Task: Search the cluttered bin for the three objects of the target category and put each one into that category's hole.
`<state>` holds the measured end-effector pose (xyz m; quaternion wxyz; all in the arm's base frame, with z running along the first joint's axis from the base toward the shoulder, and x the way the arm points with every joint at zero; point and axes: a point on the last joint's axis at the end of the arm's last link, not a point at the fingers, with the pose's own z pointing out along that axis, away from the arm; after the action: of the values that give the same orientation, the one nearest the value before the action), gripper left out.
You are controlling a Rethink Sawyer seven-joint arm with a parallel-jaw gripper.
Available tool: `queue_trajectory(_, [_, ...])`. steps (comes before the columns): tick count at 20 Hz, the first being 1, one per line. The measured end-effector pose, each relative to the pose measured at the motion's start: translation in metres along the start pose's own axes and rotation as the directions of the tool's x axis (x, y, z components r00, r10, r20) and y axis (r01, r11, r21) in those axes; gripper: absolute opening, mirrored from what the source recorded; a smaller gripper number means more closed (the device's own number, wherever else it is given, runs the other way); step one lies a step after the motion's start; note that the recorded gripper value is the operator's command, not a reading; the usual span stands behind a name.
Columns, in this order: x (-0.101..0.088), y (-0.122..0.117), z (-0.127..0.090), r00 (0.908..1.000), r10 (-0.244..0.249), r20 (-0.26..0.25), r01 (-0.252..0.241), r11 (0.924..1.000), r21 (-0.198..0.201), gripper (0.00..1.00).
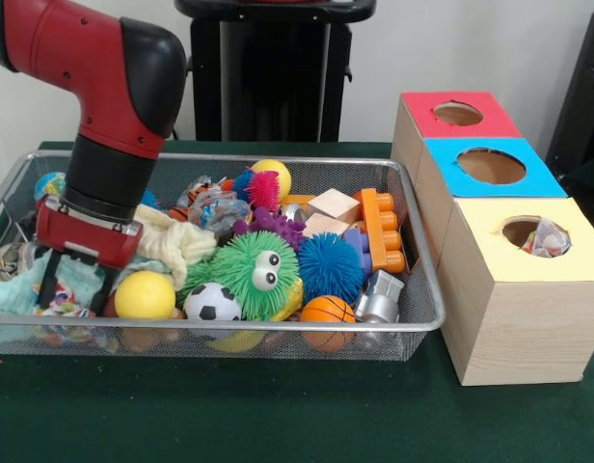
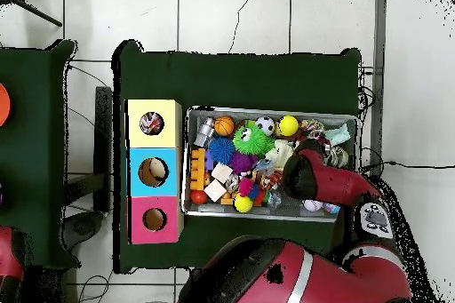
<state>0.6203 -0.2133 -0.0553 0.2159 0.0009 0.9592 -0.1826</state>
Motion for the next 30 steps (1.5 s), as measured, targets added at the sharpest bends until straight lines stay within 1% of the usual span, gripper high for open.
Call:
queue_trajectory(2, [-0.003,0.001,0.000,0.9998,-0.001,0.022,0.001,1.0000,0.001,1.00])
queue_trajectory(6, [-0.005,0.001,0.000,0.9993,-0.001,0.036,0.001,1.0000,0.002,1.00])
queue_trajectory(7, [-0.006,0.003,-0.001,0.9990,-0.004,0.044,0.004,1.0000,0.001,0.00])
queue_trajectory(23, [-0.009,0.016,-0.007,0.9983,-0.016,0.055,0.016,0.9998,-0.009,0.00])
queue_trajectory(26, [-0.018,0.017,-0.020,0.9976,-0.019,0.067,0.019,0.9998,-0.008,0.00])
queue_trajectory(27, [-0.024,0.019,-0.029,0.9967,-0.024,0.077,0.025,0.9997,-0.008,0.00])
queue_trajectory(30, [-0.038,0.027,-0.048,0.9945,-0.037,0.097,0.038,0.9992,-0.009,0.00])
